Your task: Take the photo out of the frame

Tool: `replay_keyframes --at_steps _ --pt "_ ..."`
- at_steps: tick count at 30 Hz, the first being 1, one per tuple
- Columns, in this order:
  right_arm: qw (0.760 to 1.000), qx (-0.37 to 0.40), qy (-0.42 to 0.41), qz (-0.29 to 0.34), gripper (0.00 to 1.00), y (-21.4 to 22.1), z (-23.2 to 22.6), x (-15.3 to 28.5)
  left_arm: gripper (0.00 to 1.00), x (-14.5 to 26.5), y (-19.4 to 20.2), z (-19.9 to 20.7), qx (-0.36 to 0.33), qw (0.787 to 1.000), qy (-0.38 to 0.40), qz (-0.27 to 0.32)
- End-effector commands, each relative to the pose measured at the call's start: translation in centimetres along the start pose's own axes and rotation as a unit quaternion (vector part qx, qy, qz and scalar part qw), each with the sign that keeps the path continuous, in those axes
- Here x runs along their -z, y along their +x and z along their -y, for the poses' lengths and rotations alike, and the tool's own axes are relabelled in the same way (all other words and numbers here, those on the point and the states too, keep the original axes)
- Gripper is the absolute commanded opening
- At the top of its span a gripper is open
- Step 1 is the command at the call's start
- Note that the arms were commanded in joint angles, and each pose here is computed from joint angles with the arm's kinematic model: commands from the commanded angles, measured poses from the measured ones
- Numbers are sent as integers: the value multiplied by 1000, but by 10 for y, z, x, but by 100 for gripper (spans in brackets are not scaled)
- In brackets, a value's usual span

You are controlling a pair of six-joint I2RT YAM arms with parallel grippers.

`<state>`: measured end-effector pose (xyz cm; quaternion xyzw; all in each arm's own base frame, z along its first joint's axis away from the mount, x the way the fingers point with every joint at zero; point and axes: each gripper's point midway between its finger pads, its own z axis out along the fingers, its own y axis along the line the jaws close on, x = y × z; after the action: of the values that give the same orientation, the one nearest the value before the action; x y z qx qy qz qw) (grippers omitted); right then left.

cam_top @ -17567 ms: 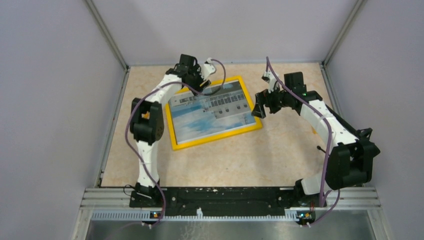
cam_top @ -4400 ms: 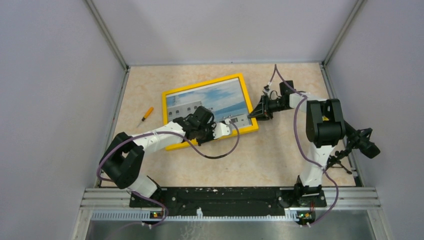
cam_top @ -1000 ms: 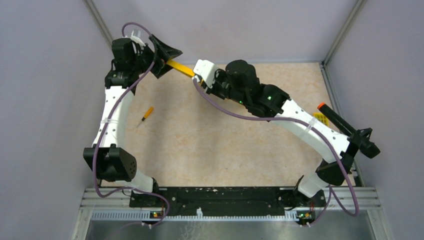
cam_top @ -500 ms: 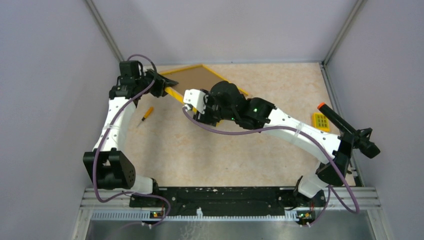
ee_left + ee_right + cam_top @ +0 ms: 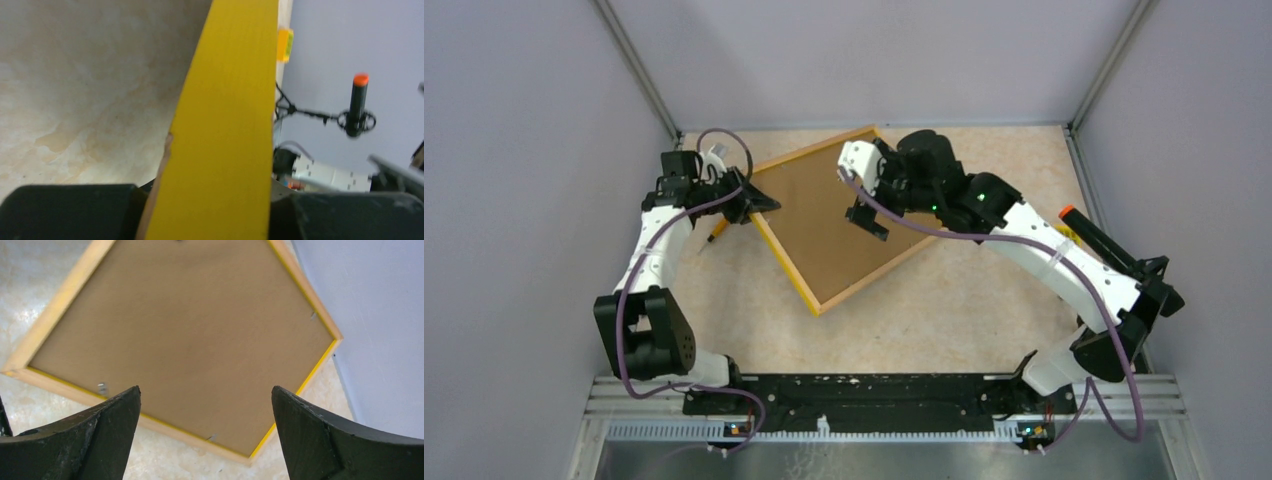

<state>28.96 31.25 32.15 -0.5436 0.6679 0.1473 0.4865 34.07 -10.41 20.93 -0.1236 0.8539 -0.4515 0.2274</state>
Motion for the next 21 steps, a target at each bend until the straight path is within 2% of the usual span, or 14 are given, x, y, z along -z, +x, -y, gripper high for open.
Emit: replay_keyframes --at_steps 1,3,11,16,21 --pt "997 -67 -38 7 99 5 5 8 0 -5 39 -14 -98 990 59 -86" --pt "995 -89 -42 -4 99 19 9 6 0 -8 48 -21 -102 986 72 -113" --pt "984 -155 -60 -61 99 85 11 -1 0 -28 47 -76 -128 976 31 -175" --pt "977 -181 -64 -91 99 119 11 -3 0 -47 26 -105 -149 973 1 -175" --pt "972 -199 -65 -108 99 137 10 -6 20 -64 6 -127 -149 974 -30 -168"
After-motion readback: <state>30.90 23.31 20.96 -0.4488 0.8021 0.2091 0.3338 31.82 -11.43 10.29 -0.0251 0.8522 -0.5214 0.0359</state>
